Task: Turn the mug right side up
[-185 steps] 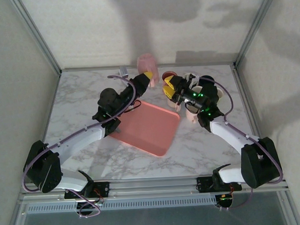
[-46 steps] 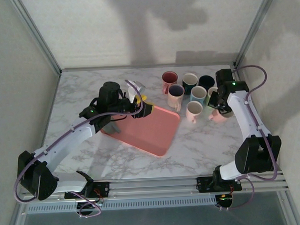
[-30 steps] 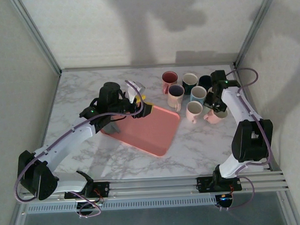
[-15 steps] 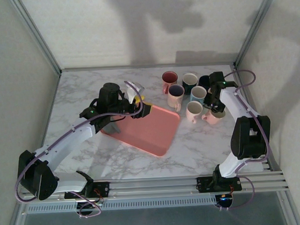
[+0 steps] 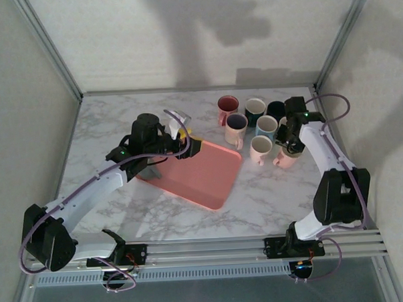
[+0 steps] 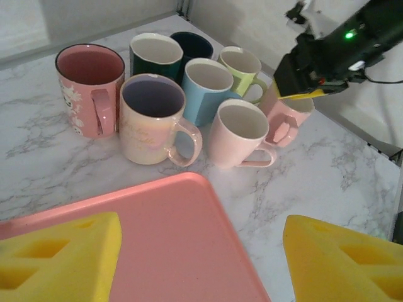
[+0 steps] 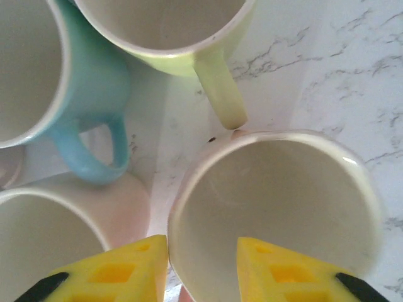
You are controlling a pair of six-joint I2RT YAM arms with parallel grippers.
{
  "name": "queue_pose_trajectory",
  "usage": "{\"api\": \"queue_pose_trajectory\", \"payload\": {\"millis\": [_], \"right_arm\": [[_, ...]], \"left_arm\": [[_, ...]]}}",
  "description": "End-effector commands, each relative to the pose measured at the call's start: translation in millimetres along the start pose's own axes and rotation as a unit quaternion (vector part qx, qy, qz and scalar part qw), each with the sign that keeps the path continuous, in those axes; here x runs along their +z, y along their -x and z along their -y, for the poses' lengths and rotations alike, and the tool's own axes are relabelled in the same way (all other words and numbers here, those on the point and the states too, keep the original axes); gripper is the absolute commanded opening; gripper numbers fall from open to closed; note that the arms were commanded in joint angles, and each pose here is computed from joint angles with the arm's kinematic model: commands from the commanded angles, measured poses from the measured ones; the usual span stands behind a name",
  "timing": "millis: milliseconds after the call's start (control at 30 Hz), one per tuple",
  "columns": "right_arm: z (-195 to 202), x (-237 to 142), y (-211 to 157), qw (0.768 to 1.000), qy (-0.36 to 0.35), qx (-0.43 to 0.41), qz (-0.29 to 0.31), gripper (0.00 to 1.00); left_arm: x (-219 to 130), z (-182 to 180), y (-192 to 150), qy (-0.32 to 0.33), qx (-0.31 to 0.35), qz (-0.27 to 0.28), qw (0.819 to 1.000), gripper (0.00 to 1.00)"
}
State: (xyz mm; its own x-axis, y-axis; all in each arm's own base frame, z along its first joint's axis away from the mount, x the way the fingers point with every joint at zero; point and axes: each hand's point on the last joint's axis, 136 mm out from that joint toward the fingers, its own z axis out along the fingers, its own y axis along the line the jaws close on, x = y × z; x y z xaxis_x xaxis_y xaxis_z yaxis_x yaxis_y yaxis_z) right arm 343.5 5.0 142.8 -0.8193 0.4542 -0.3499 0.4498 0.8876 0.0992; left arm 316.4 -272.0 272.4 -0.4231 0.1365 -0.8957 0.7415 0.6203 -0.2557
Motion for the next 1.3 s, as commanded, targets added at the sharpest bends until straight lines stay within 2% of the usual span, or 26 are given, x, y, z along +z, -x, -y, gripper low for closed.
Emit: {"api": "queue_pose_trajectory", "payload": {"millis": [0,167,300,533,600,733,867,1000,1133,1267], "right_arm": [[4.6,-21.1,-3.9,1.0,0.009,-0.002,0.012,0.38],[1.2,-45.6,-1.6,0.999,0.035,-0.012,0.034,0.4],[-12.1,-70.8,1.3,0.993,0.089,-0.048,0.066,0.41],[-37.2,-90.6,-7.6,0.979,0.155,-0.108,0.069,0.45],[-42.1,-91.6,-11.6,0.978,0.162,-0.116,0.064,0.45],[-49.4,-89.7,-15.0,0.976,0.167,-0.124,0.06,0.45],[-58.1,-86.8,-14.8,0.975,0.177,-0.124,0.059,0.45],[-64.0,-83.1,-13.9,0.973,0.182,-0.125,0.059,0.46],[-71.4,-76.9,-18.9,0.971,0.197,-0.129,0.037,0.47],[-77.1,-75.6,-22.3,0.967,0.211,-0.136,0.03,0.47]], "left_arm": [[-8.1,-10.5,15.7,0.03,-0.009,0.037,0.999,0.68],[-11.9,-22.4,18.9,0.063,-0.022,0.048,0.997,0.68],[-25.4,-51.5,24.4,0.155,-0.061,0.059,0.984,0.68],[-39.3,-106.8,9.0,0.312,-0.131,0.025,0.941,0.73],[-40.3,-120.4,1.5,0.347,-0.169,0.018,0.922,0.72],[-29.2,-134.7,-13.3,0.372,-0.276,0.011,0.886,0.64],[-12.2,-152.1,-26.7,0.41,-0.335,-0.002,0.848,0.58],[5.8,-164.4,-39.1,0.432,-0.357,-0.008,0.828,0.57],[16.9,-178.7,-57.0,0.476,-0.341,-0.046,0.81,0.57],[34.8,-187.6,-72.0,0.484,-0.341,-0.071,0.803,0.57]]}}
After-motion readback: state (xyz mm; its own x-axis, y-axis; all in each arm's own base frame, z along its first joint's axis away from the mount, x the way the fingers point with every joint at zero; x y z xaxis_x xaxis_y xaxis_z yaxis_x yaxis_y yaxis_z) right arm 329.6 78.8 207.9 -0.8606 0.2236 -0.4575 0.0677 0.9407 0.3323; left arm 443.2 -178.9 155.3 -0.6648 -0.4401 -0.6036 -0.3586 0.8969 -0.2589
